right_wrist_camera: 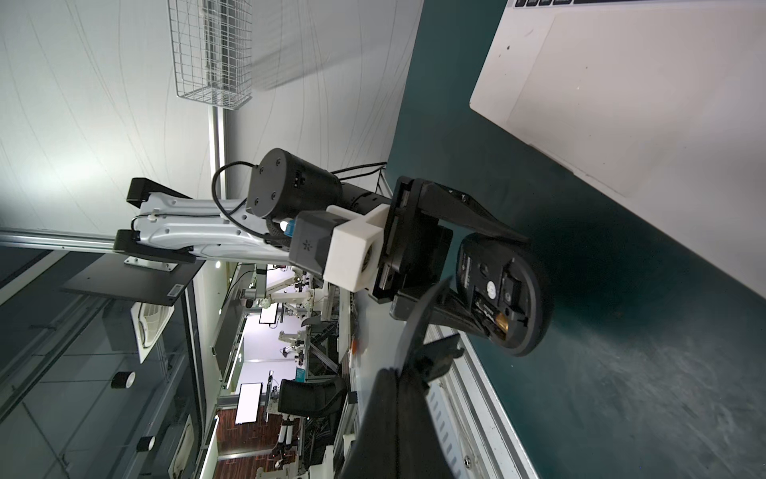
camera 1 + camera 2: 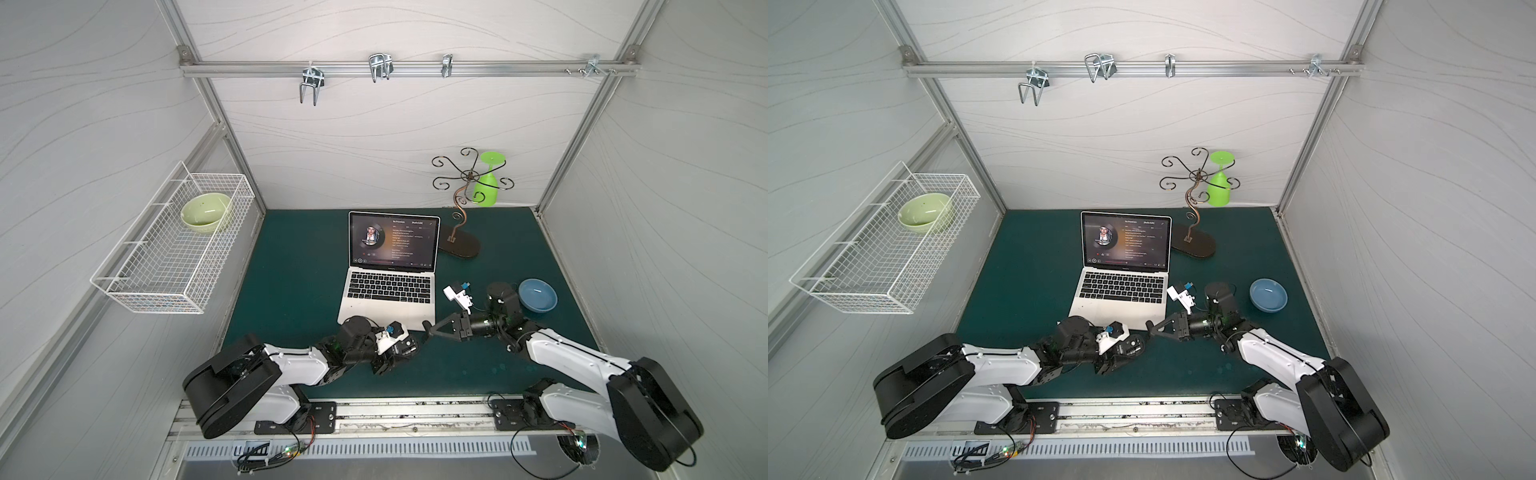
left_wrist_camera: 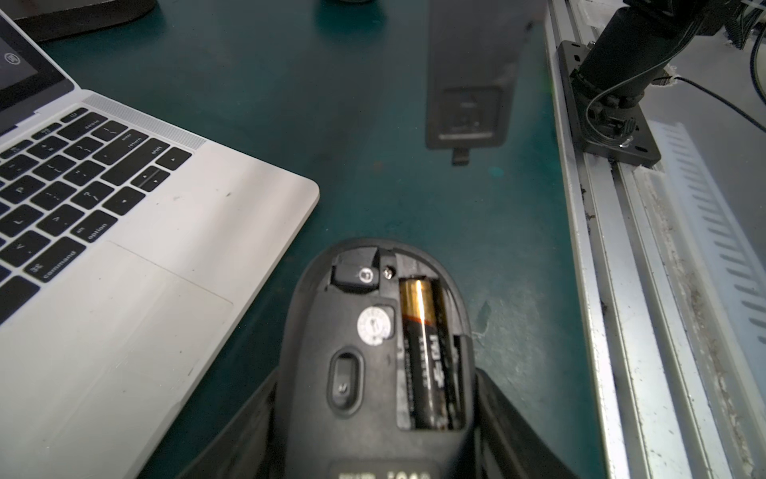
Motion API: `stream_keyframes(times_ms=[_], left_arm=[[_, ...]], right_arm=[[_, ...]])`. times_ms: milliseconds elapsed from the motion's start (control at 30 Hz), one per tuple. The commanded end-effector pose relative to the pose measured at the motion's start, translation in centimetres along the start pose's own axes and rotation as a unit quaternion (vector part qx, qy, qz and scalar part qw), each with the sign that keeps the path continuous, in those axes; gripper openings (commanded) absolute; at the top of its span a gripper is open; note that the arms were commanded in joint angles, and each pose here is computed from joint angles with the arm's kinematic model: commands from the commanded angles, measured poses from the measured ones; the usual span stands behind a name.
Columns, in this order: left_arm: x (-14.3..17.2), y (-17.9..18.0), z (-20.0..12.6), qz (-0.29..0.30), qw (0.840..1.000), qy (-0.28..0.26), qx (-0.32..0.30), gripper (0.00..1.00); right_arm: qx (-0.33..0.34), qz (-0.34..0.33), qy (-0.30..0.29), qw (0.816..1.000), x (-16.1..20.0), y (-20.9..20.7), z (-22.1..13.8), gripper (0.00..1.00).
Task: Remove the wireless mouse receiver from the laptop
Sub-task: Close the lid on the mouse.
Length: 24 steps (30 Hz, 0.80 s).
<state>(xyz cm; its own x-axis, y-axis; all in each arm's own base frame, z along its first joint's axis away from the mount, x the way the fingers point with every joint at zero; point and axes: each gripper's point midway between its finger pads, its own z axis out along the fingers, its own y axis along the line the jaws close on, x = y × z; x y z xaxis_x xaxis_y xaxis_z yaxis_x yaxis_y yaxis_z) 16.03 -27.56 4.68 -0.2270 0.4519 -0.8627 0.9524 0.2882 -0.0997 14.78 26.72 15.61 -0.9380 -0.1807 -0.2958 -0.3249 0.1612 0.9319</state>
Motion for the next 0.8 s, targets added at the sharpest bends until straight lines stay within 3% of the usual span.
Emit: stream_keyframes(times_ms=[0,367,767], left_arm=[[-1.2,0.2,0.7,0.020,1.000,-0.019,0.008,0.00],[-1.0,0.0,1.0,0.024,0.999,-0.020,0.018,0.00],[-0.7,-0.3,1.6,0.012,0.999,-0.009,0.040,0.00]], right_arm=[[-0.020,-0.006,0.018,1.000,0.7,0.0,0.4,0.00],[-0.022,-0.010,0.031,0.999,2.0,-2.1,2.5,0.00],[0.010,-0.045,-0.005,0.999,1.7,-3.6,3.6,0.00]])
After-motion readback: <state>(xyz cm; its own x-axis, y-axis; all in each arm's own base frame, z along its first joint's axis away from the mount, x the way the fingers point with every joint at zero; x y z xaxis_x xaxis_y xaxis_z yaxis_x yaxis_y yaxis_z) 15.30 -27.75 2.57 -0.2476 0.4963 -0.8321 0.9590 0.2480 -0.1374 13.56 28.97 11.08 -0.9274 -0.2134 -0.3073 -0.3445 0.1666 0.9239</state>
